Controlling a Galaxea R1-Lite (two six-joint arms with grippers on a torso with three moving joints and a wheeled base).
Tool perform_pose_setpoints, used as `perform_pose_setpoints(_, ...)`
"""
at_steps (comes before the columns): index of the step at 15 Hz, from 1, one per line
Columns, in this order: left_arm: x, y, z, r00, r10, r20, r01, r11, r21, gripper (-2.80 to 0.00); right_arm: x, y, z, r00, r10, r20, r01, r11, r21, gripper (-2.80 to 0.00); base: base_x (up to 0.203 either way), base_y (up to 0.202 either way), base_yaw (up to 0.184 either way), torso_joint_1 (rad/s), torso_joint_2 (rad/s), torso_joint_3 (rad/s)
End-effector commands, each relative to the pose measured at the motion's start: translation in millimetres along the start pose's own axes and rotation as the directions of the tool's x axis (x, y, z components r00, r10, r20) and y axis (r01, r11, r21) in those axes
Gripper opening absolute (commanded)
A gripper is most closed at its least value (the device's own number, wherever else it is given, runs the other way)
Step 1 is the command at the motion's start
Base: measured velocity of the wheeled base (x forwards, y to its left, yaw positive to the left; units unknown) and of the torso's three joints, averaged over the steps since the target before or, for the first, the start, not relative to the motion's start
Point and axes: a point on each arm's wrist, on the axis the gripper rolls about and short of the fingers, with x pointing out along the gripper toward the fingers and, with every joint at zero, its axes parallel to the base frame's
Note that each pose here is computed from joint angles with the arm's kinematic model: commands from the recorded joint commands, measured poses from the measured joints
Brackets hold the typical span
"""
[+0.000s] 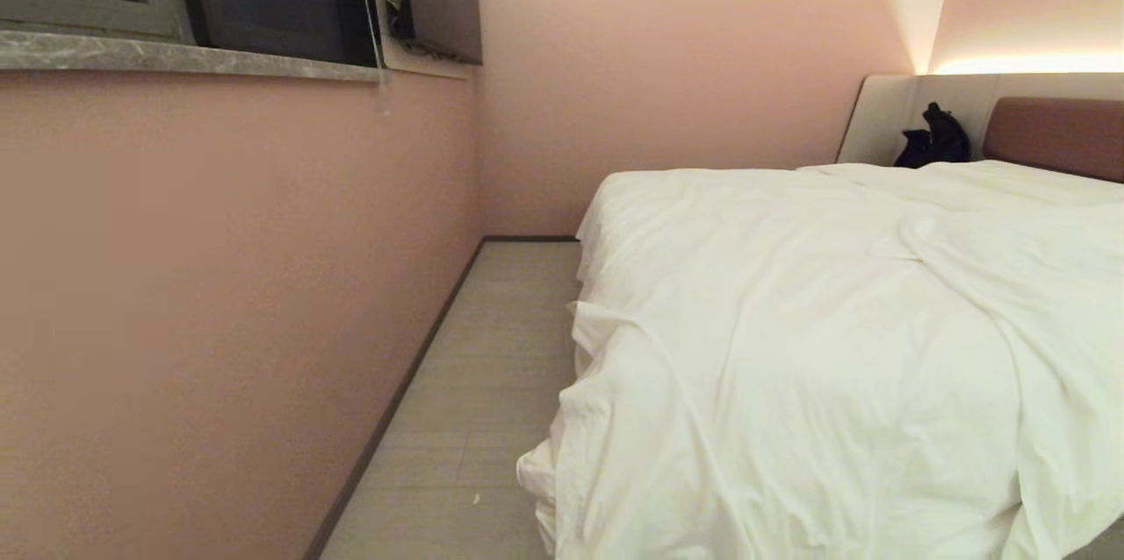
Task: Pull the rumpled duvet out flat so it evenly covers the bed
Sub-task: Flatten the corners of the folded blanket
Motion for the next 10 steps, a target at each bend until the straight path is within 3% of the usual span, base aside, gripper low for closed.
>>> perform_pose_setpoints(1,0.2,0.0,-0.2,1.000,-0.001,0.003,0.001,1.000,0.000,-2.80,0.0,0.0,-0.1,1.000,-0.001,0.000,0.001,1.000,-0.001,-2.80,-0.152,0.000,0.006,-0.003,0.00,0.007)
perform_pose_setpoints(3,1.7,-0.1,1.2,0.999,-0.004,0.048,0.004,1.000,0.004,-2.80,0.0,0.0,-0.1,1.000,0.001,0.000,-0.001,1.000,-0.001,-2.80,-0.033,0.000,0.000,-0.006,0.00,0.001)
perform_pose_setpoints(10,1.9,0.0,1.1,0.999,-0.002,0.049,0.002,1.000,0.012,-2.80,0.0,0.0,-0.1,1.000,0.001,0.000,-0.001,1.000,-0.001,-2.80,0.000,0.000,0.000,0.000,0.00,0.000)
